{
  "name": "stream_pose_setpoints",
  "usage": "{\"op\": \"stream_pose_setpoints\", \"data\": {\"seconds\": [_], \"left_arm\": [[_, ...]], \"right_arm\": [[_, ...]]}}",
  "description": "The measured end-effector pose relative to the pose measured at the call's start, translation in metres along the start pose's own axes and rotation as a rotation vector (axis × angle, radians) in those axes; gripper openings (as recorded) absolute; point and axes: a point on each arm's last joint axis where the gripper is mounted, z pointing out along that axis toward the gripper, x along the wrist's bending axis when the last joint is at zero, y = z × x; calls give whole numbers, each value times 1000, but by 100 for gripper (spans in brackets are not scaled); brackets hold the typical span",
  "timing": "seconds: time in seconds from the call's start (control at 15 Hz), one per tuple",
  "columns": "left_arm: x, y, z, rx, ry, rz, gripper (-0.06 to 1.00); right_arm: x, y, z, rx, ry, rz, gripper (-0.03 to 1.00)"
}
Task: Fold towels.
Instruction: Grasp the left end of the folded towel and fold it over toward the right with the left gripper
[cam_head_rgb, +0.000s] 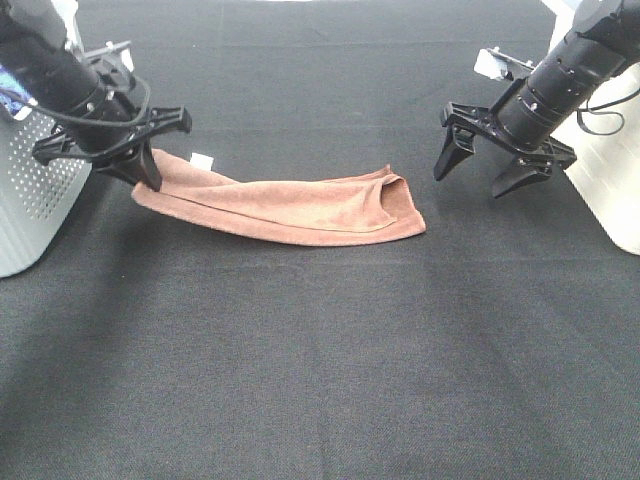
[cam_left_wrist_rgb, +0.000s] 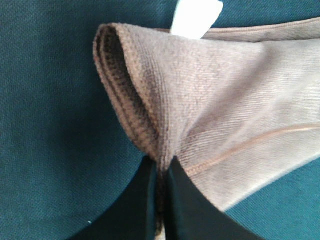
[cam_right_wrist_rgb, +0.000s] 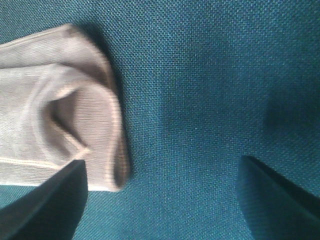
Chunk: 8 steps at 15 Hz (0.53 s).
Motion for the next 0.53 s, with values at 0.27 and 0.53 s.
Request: {"op": "stream_pose_setpoints", "data": {"seconds": [0.27,0.53], "left_arm": [[-50,-2,-2,-30,-192,-40,2],[-101,-4,29,-39,-340,-69,2]], "right_arm": [[0,0,0,3,1,0,77],[0,0,0,4,0,-1,77]]}}
